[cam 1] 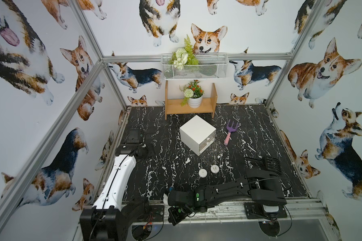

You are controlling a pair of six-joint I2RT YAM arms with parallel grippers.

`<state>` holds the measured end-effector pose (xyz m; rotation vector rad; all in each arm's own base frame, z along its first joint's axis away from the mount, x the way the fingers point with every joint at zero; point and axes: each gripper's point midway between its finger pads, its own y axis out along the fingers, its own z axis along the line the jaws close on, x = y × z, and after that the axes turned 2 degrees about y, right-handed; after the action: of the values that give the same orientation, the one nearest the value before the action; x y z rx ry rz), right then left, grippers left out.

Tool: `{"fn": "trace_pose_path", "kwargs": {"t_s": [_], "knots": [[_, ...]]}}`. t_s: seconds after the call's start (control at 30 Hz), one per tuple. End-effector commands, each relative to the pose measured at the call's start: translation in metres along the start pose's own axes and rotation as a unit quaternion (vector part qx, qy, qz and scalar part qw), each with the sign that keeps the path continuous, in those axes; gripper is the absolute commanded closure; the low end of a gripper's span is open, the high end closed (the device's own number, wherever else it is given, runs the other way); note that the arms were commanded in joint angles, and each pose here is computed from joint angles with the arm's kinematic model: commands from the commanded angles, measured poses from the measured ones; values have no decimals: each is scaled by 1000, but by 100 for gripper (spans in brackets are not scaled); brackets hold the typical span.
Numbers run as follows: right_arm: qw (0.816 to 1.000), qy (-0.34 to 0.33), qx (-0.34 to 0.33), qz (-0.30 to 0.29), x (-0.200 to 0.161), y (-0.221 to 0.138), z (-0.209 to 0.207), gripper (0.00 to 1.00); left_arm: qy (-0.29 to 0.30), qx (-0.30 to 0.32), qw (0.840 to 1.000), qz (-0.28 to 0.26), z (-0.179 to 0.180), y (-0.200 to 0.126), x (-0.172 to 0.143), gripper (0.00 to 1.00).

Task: Put the bluetooth earphones in the drawer according to color
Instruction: Adjust the Bluetooth earphone at the center of the board.

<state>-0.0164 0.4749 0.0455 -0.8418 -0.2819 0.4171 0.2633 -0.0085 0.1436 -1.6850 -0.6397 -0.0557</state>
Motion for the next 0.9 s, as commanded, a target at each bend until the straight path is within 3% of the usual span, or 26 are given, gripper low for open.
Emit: {"fn": "trace_pose_path", "kwargs": {"t_s": [0.0, 0.47, 0.87], "knots": [[999, 1, -49, 15, -2, 5, -25, 100, 6, -5, 1000, 5, -1, 1, -2, 31], [993, 23, -106, -45, 53, -5, -70, 100, 2, -6, 1000, 6, 0, 5, -4, 31], [996, 30, -48, -62, 99, 10, -47, 100, 4, -1, 1000, 11, 4, 4, -11, 31]]}}
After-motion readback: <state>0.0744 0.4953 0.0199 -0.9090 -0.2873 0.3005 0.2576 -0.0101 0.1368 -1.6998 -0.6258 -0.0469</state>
